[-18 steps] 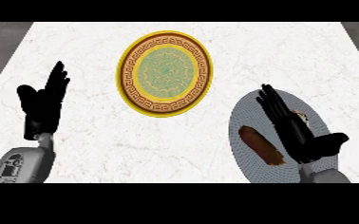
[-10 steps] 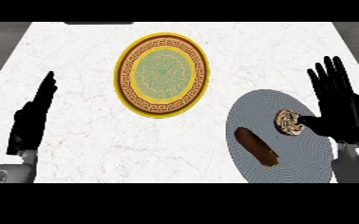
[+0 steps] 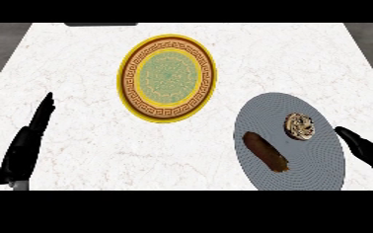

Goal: Pick the cupcake from the placemat and place it in the plate

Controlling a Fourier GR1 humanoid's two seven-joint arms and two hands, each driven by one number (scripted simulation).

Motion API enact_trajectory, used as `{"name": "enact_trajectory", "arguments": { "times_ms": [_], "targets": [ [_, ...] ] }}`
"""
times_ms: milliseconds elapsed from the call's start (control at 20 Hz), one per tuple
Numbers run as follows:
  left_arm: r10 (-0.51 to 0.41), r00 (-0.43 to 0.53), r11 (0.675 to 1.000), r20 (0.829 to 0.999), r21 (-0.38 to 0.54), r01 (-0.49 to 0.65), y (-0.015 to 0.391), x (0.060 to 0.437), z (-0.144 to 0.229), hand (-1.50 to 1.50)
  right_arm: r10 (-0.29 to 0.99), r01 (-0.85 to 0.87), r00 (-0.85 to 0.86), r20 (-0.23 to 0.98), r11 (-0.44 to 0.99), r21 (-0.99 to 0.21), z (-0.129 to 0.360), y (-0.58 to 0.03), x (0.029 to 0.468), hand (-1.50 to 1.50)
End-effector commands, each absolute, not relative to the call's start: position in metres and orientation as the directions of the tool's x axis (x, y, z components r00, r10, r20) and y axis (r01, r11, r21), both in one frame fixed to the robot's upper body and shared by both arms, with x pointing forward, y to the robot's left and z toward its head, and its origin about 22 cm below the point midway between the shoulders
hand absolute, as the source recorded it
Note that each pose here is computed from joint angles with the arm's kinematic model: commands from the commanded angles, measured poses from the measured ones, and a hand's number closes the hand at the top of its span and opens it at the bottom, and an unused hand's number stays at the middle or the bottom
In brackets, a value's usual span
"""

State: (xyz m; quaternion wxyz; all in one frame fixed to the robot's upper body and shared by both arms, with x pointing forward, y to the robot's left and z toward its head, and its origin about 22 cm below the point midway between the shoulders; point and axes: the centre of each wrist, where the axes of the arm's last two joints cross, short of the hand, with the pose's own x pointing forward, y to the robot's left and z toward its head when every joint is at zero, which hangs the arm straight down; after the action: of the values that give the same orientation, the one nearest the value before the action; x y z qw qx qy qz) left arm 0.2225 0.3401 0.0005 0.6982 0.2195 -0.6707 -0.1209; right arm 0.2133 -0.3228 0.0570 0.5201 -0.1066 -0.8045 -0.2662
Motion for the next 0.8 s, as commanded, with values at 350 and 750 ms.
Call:
{"name": "enact_trajectory", "arguments": {
  "times_ms": [350, 750],
  "targets": [
    [-0.472, 0.056, 0.873, 0.88, 0.475, -0.105, 0.34, 0.212, -0.006, 0.0, 0.177, 0.274, -0.101, 0.979, 0.951, -0.143, 0.104, -0.358, 0.154, -1.5],
    [-0.467, 0.032, 0.879, 0.884, 0.468, -0.091, 0.322, 0.214, -0.005, 0.0, 0.332, 0.189, 0.162, 0.929, 0.914, -0.359, 0.15, -0.38, 0.195, -1.5]
  ]
}}
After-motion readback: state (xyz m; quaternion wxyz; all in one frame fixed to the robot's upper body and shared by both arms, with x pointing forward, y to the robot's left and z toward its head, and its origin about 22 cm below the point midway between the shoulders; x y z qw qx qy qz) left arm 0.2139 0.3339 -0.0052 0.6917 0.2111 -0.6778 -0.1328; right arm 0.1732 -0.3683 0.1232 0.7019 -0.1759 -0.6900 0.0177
